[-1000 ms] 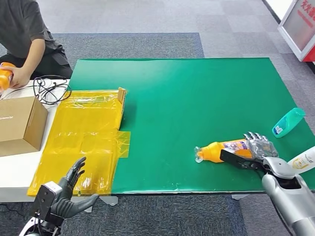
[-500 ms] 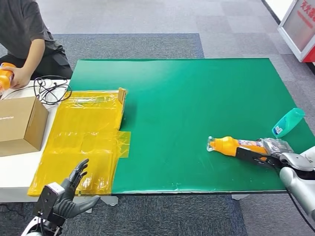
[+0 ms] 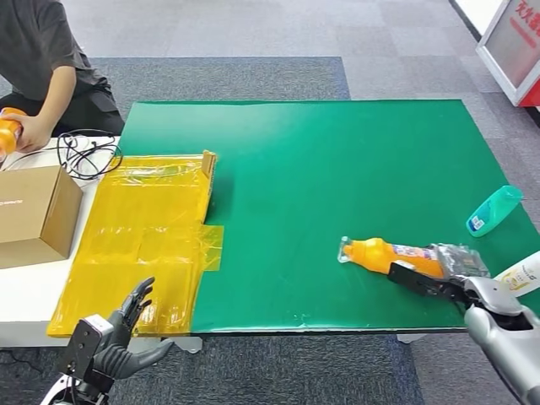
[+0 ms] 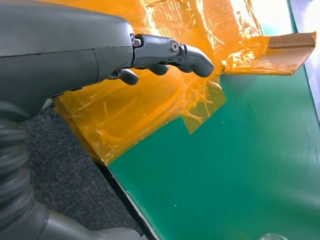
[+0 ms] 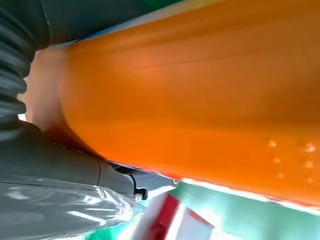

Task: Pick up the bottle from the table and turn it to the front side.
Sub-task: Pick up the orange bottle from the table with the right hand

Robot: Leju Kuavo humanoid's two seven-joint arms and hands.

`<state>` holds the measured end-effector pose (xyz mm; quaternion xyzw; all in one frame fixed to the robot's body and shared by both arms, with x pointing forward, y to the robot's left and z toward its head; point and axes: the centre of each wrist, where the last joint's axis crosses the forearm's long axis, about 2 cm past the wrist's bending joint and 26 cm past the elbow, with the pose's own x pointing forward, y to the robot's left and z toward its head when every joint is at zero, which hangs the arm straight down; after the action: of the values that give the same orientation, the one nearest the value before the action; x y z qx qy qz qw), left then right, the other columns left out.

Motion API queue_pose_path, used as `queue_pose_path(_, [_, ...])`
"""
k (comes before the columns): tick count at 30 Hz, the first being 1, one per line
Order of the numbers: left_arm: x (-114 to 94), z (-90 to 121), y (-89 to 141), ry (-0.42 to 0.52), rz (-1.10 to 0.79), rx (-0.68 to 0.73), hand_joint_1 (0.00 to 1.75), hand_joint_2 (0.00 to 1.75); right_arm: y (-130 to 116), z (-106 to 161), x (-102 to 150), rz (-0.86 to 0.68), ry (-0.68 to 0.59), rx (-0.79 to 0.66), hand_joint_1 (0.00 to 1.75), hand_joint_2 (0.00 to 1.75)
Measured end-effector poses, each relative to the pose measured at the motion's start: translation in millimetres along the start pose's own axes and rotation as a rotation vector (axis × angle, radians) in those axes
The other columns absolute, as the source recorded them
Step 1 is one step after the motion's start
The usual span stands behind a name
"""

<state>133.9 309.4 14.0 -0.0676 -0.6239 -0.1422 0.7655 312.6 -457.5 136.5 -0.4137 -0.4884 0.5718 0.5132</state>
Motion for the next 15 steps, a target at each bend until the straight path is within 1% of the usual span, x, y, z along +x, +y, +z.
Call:
queue_pose_path(3, [7.7,-4.2,-6.6,-0.028,0.015,-0.003,0.0,1.75,1.1,8.4,41.5,-0.07,-0.076,-0.137,1.75,1.75])
queue_pose_path(5, [14.9,-9.9,-10.9,-0.063,0.034,-0.003,0.0,1.75,-2.6,12.7,70.3,-0.161,-0.123,-0.228,1.75,1.75])
queue_pose_path(7, [23.7,-19.3,-15.9,-0.106,0.062,-0.011,0.0,1.75,-8.3,15.6,97.6,-0.278,-0.169,-0.306,1.75,1.75])
queue_pose_path(10, [42.5,-39.2,-24.1,-0.189,0.097,-0.021,0.0,1.75,-21.6,17.2,135.3,-0.44,-0.24,-0.408,1.75,1.75])
queue_pose_path(13, [66.1,-61.0,-28.9,-0.263,0.116,-0.029,0.0,1.75,-43.3,16.6,162.8,-0.55,-0.294,-0.487,1.75,1.75])
queue_pose_path(15, [78.1,-71.7,-31.4,-0.288,0.123,-0.038,0.0,1.75,-53.5,16.2,176.3,-0.605,-0.319,-0.522,1.75,1.75])
